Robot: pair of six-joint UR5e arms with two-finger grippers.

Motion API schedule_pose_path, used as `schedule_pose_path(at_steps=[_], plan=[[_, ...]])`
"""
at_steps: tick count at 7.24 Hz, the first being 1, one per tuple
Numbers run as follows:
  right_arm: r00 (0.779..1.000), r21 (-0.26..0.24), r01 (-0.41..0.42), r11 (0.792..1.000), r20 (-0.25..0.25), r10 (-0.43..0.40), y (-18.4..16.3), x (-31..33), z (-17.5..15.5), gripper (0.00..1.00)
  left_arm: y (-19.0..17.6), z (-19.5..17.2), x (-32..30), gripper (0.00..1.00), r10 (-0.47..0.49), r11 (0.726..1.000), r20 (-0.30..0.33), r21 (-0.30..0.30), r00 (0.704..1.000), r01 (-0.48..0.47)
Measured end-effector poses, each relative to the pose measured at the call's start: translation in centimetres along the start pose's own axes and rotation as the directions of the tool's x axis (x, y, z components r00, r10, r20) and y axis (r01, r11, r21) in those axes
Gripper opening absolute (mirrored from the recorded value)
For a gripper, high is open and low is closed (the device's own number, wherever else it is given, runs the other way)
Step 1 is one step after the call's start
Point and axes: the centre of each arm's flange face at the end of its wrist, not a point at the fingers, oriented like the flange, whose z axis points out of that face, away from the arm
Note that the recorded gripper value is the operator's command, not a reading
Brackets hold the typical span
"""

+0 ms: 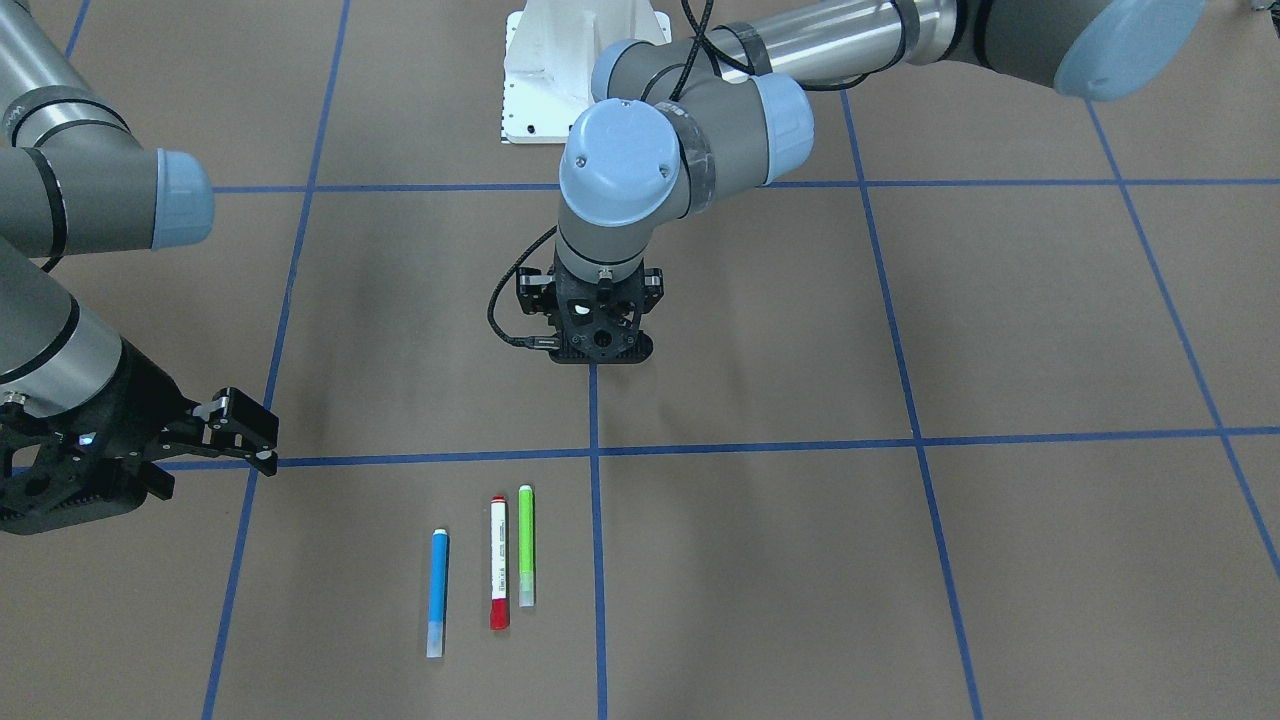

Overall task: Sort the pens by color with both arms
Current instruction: 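Move the left gripper over the cup while the right arm withdraws, then lower the left gripper and grasp the yellow highlighter in the cup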

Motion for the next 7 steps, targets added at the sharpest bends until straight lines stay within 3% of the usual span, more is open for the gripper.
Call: schedule_pose_path(at_steps=[3, 7], plan=[[1.000, -0.001, 0.004, 1.000, 0.002, -0.004, 0.09, -0.17, 0.12, 0.99, 0.51, 1.10, 0.27, 0.46, -0.012, 1.000, 0.019, -0.017, 1.000, 0.012], [1.000, -0.003, 0.006, 1.000, 0.000, -0.006, 0.20, -0.32, 0.41, 0.99, 0.55, 1.24, 0.23, 0.42, -0.018, 1.000, 0.021, -0.018, 1.000, 0.019]])
